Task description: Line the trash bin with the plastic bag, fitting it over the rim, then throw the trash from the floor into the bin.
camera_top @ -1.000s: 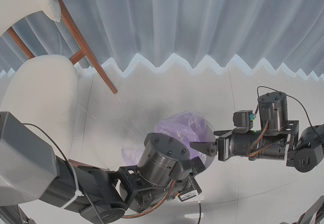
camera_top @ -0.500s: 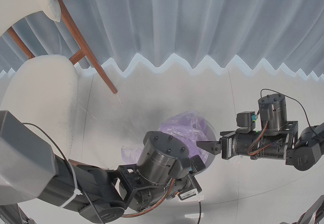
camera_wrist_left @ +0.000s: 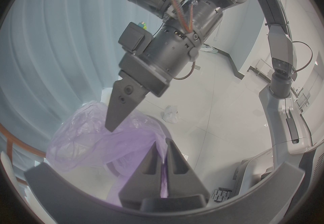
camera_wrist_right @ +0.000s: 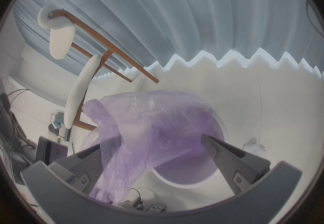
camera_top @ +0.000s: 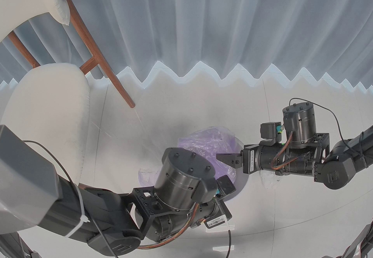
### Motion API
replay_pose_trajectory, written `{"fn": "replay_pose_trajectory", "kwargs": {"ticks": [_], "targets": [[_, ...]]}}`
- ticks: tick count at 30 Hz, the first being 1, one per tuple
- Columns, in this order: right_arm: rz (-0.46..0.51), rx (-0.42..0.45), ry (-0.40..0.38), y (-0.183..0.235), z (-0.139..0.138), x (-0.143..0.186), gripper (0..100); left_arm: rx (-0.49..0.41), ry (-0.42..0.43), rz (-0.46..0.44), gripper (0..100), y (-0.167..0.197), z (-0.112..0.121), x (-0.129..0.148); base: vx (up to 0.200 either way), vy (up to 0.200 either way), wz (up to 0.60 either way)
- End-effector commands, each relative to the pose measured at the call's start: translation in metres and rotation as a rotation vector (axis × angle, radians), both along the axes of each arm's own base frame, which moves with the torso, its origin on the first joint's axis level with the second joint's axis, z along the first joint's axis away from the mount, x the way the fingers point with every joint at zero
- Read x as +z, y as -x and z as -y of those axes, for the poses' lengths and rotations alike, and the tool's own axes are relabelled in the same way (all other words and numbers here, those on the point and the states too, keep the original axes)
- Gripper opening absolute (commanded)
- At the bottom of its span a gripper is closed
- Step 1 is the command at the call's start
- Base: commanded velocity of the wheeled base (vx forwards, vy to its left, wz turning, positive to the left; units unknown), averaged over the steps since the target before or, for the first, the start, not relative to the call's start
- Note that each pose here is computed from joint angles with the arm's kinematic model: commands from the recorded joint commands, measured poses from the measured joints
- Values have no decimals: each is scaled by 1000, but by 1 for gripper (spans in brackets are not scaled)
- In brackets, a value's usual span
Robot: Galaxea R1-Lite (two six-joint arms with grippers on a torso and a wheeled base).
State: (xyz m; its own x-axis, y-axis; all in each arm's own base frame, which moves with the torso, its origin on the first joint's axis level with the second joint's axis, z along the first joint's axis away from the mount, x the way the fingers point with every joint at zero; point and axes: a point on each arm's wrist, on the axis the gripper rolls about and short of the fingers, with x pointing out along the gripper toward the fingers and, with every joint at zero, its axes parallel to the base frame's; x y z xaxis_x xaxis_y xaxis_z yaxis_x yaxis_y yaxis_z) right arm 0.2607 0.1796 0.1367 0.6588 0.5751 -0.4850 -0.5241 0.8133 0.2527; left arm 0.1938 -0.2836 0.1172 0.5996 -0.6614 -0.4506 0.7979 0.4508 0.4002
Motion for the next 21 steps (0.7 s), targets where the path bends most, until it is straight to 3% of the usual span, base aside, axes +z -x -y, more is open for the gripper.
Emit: {"fn": "replay_pose_trajectory", "kwargs": {"ticks": [1, 2, 17, 21], "targets": [[6, -1, -7, -8, -5, 0, 100, 0, 3, 2, 0, 0, 0, 0, 0, 0, 0], [8, 0, -10, -7, -6, 1, 0, 2, 4, 3, 0, 0, 0, 1, 0, 0, 0], [81, -3, -86, 20, 11, 36, 0, 33, 66, 26, 0, -12, 5, 15, 0, 0, 0], [59, -22, -96, 31, 22, 34, 0, 29, 100, 43, 0, -12, 10, 23, 0, 0, 0]]}}
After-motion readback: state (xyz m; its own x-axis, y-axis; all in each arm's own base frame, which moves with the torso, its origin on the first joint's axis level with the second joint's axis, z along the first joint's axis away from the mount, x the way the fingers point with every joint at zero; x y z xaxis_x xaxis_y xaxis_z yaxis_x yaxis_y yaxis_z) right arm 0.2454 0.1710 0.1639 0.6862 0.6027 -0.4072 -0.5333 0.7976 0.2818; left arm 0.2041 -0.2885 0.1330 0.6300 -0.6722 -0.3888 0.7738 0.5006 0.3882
